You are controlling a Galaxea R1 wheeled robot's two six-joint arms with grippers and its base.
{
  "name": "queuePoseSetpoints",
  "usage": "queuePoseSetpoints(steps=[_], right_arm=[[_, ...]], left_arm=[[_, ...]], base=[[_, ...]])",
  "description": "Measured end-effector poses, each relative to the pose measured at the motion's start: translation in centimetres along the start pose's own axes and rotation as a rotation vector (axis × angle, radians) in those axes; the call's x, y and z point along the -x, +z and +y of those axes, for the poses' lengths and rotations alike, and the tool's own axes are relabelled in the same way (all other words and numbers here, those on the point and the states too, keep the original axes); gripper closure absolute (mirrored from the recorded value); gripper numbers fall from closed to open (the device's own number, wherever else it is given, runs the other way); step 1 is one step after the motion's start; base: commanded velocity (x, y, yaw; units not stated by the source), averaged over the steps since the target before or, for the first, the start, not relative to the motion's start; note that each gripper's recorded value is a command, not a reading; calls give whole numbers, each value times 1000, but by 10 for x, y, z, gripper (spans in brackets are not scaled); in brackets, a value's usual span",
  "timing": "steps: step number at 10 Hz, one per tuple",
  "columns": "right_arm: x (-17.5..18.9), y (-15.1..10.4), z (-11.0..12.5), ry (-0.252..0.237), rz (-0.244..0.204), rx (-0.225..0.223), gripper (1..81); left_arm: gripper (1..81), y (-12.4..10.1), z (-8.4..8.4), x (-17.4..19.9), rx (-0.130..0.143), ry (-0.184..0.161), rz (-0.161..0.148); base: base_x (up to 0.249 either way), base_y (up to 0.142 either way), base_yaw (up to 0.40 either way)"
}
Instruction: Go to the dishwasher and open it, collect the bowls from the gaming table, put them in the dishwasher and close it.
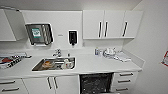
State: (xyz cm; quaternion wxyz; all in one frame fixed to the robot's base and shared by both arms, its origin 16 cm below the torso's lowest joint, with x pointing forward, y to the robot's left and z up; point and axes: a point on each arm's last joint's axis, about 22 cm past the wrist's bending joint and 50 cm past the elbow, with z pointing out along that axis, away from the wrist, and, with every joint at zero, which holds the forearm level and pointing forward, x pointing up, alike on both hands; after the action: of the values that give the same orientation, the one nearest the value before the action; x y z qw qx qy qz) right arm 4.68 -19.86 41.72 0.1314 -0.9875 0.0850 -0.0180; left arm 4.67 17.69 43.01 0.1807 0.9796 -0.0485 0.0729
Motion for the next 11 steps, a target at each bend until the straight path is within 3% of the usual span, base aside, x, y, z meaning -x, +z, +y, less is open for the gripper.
queuePoseSetpoints(steps=[11], right_arm=[[14,1,-3,3,-15,-6,10]], left_arm=[[10,2,5,1,1,-2,-7]], base=[[0,0,0]])
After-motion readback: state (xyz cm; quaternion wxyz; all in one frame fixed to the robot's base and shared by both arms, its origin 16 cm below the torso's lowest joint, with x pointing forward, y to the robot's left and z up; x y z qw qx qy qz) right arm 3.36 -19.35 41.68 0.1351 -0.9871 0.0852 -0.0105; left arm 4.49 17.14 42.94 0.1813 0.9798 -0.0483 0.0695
